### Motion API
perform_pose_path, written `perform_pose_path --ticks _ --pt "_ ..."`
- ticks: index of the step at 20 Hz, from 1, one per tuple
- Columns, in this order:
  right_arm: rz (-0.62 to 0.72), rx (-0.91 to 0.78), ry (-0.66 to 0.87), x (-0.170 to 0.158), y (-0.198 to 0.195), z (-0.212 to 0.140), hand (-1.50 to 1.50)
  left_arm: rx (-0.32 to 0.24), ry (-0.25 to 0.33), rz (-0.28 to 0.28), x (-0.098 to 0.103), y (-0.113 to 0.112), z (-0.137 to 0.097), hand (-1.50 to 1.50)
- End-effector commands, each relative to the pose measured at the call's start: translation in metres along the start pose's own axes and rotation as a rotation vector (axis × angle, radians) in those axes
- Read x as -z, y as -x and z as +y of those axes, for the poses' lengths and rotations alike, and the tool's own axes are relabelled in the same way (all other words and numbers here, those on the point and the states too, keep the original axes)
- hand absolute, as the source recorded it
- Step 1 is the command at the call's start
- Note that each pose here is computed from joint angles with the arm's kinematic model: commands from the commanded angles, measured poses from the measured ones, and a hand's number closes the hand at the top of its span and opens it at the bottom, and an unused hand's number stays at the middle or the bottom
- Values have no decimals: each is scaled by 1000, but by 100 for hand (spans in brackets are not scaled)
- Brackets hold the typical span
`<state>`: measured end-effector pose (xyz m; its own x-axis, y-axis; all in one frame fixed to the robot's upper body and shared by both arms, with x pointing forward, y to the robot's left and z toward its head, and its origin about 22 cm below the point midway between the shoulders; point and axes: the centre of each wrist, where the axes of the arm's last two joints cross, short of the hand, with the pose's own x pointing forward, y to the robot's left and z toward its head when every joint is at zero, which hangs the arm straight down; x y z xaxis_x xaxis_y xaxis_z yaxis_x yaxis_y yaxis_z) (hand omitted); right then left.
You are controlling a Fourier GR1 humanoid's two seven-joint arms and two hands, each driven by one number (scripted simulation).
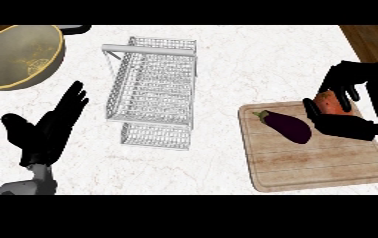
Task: Pick the sweet potato from the cutting board and place it in the tiered basket
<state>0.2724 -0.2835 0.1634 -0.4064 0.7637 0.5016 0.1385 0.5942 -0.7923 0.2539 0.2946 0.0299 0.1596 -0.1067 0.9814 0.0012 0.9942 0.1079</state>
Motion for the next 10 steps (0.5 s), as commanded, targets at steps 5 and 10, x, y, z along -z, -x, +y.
perform_pose_path --ticks 5,10 --pt "-62 57 -62 16 -96 -9 150 6 17 -28 -8 -2 16 0" --pt "-79 66 -78 49 -151 13 150 6 32 -4 6 -5 -7 0"
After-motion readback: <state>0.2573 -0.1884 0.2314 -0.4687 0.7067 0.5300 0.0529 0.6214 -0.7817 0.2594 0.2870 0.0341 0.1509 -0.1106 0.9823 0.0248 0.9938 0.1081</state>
